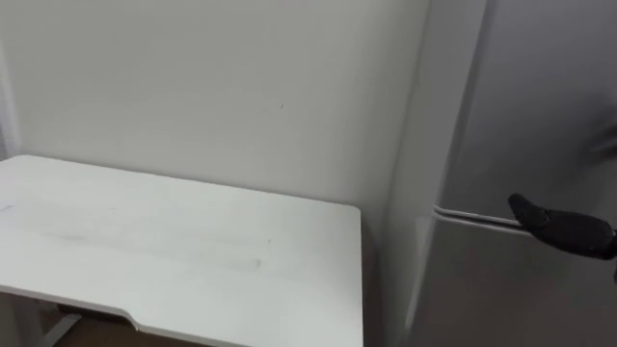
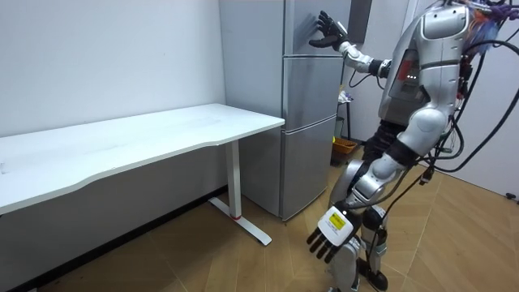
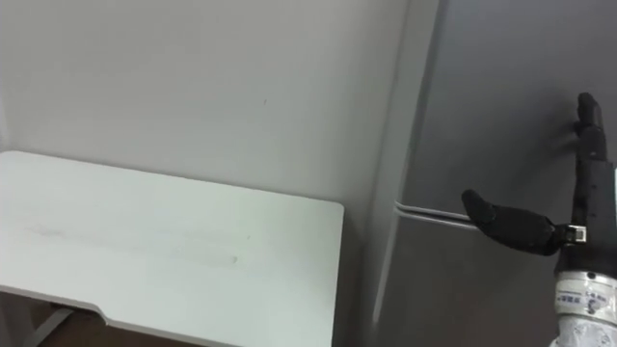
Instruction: Put the bottle in the upper fridge
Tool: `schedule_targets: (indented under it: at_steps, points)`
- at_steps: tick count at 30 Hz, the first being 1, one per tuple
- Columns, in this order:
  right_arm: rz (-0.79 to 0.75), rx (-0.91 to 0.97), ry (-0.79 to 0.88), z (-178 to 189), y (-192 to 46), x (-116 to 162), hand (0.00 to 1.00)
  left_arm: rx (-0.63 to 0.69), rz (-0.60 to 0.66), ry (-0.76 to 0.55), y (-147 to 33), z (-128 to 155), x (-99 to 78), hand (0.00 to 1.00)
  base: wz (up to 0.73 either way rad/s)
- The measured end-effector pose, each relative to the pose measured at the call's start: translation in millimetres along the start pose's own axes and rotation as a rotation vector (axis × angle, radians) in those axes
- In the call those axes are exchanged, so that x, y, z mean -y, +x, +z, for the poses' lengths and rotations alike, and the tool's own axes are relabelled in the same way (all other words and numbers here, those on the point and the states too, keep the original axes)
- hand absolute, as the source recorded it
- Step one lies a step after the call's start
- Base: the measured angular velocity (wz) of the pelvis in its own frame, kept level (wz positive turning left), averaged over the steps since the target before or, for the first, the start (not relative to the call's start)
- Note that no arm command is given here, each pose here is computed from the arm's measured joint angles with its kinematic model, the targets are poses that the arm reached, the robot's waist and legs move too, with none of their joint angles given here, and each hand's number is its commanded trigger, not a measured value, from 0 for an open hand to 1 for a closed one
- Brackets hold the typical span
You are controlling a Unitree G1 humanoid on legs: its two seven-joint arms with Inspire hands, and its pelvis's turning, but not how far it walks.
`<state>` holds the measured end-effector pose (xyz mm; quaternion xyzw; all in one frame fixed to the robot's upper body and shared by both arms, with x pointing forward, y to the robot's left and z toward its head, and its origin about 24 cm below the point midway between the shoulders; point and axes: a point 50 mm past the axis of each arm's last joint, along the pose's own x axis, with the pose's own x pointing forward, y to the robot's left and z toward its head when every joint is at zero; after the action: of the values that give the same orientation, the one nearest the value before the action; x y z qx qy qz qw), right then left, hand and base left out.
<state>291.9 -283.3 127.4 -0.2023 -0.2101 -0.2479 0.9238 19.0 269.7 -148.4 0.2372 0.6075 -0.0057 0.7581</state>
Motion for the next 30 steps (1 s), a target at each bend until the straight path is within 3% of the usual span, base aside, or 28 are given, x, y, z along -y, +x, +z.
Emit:
schedule_targets:
  at_steps: [8, 18, 23, 30]
  points:
    - [-0.07, -0.016, 0.125, 8, 5, 9, 0.0, -0.009, 0.026, -0.001, -1.4, -5, -5.4, 0.0, 0.1]
    - [-0.499, -0.214, 0.316, -17, 5, 86, 0.0, -0.02, 0.101, -0.076, -7.7, -24, -12.2, 0.0, 0.0]
    - [-0.577, -0.209, 0.308, -14, 7, 111, 0.0, -0.002, 0.12, -0.096, -7.6, -22, -16.2, 0.0, -0.15]
    - [-0.699, -0.296, 0.197, -32, -25, 141, 0.0, 0.006, 0.152, -0.106, -8.2, -21, -19.3, 0.0, -0.05]
